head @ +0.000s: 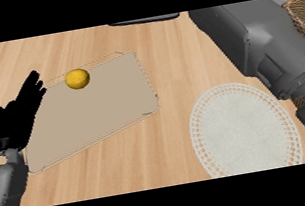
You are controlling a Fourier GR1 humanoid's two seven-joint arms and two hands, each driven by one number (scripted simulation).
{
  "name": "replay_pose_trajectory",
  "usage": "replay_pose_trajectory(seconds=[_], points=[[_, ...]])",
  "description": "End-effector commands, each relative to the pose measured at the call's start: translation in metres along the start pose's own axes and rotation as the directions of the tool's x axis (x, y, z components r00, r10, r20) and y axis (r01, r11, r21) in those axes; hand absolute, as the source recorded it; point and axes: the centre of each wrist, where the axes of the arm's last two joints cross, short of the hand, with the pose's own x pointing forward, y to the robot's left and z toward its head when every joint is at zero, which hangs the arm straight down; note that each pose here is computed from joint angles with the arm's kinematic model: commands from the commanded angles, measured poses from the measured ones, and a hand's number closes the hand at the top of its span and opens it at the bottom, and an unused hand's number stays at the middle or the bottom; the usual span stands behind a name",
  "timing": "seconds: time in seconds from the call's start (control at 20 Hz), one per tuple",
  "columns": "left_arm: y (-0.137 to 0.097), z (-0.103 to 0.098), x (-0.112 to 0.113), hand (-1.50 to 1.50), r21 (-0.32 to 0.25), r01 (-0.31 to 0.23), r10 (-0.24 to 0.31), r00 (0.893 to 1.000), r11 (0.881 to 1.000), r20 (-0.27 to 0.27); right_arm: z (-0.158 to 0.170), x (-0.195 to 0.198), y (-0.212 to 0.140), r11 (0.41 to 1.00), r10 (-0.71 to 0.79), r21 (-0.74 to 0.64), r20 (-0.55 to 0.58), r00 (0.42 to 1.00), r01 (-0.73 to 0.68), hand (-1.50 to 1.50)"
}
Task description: Pick the tomato from the placemat and place it in the basket
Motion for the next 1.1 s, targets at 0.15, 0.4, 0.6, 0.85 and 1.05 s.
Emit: replay_pose_trajectory(seconds=[0.15,0.4,0.6,0.85,1.05], points=[[-0.005,0.001,-0.006,0.0,0.023,-0.003,0.004,1.0,1.0,-0.011,-0.024,0.018,-0.024,0.985,-0.017,-0.174,-0.122,0.992,-0.004,1.5],[-0.011,0.0,0.0,0.0,0.001,0.009,-0.009,1.0,1.0,0.013,-0.064,0.005,-0.038,0.964,0.063,-0.239,-0.204,0.977,-0.112,1.5],[0.005,0.004,0.0,0.0,0.017,-0.009,0.009,1.0,1.0,-0.001,-0.097,-0.009,-0.053,0.933,0.144,-0.284,-0.27,0.952,-0.222,1.5],[0.005,0.002,0.0,0.0,0.056,-0.012,0.012,1.0,0.998,-0.005,-0.101,-0.029,-0.042,0.925,0.157,-0.287,-0.312,0.937,-0.251,1.5],[0.02,0.011,-0.01,0.0,0.057,-0.008,0.01,1.0,0.998,-0.024,-0.12,-0.047,-0.046,0.931,0.162,-0.264,-0.313,0.936,-0.25,1.5]])
